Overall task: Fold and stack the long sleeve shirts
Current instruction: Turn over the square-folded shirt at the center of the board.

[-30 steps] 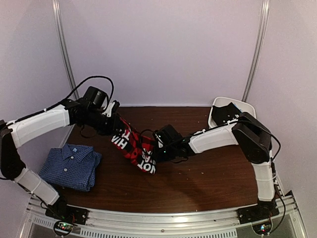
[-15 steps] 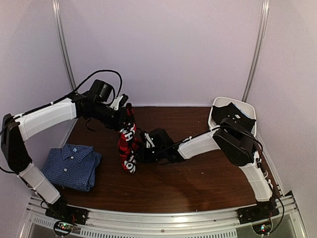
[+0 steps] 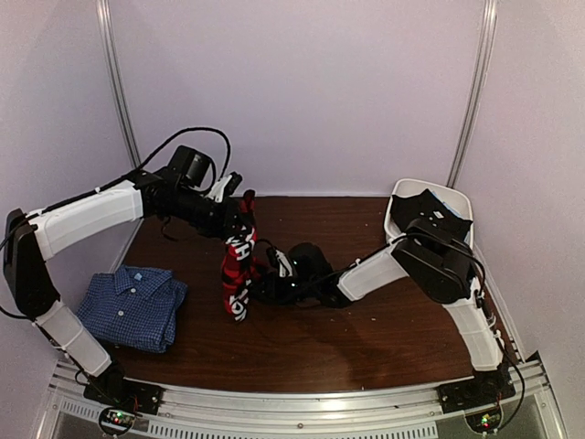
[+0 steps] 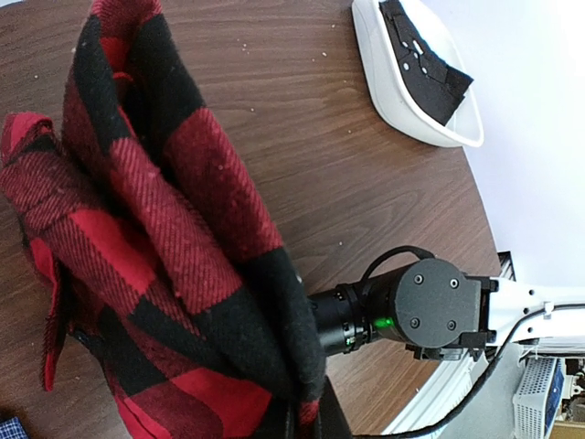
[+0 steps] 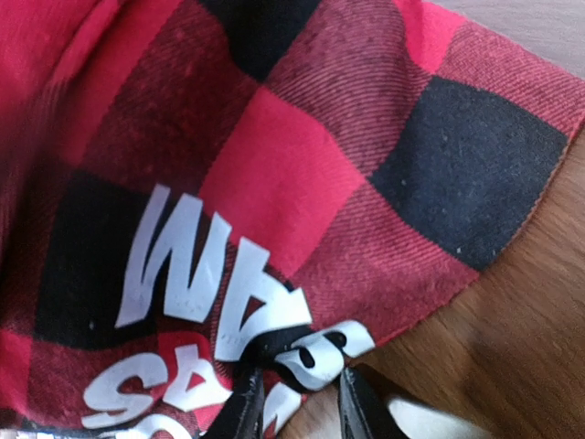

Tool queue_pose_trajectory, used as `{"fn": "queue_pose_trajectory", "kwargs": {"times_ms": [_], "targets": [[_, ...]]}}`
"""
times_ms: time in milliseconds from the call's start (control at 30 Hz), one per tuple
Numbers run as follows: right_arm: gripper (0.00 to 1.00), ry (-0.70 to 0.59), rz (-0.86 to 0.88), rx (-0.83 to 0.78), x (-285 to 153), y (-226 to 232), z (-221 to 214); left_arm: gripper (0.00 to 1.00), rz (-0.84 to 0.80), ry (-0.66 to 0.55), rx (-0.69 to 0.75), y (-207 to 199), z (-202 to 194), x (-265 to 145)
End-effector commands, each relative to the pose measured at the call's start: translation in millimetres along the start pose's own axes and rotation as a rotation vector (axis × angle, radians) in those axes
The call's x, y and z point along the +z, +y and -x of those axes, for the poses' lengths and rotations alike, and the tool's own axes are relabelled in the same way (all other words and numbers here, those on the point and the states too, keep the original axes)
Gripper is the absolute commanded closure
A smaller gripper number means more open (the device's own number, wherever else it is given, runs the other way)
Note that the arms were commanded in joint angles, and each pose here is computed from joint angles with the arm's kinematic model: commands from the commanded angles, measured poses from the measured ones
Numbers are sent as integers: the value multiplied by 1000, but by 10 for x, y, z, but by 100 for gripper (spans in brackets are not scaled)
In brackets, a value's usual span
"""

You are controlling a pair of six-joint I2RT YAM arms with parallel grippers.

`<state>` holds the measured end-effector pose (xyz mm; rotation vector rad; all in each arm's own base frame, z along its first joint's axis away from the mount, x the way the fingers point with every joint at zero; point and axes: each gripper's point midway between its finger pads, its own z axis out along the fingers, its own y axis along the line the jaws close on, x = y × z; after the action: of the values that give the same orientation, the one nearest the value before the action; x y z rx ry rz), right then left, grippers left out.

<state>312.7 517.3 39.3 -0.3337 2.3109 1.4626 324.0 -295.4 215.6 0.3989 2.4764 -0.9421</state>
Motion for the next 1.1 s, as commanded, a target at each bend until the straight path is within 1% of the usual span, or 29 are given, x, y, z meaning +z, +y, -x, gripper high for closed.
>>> {"fn": "queue_pose_trajectory", "kwargs": {"times_ms": [0,133,300,467,600,733,1067], "targets": [[72,-45,12,17,-211,71,138,100,-58,-59,34,-178,139,23],[72,-70,6,11,-315,77,195,100,-58,-54,30,-188,113,54],[81,-102,0,18,-419,54,280,100,-55,-47,26,-206,86,103],[86,-126,-46,32,-512,-51,343,100,-51,-47,23,-207,81,110],[91,-104,-100,59,-428,-216,330,100,-54,-55,24,-227,100,93],[91,-94,-142,81,-297,-344,355,100,-68,-61,33,-282,117,84],[92,-88,-118,134,77,-371,447,100,-133,-71,94,-549,172,99]]}}
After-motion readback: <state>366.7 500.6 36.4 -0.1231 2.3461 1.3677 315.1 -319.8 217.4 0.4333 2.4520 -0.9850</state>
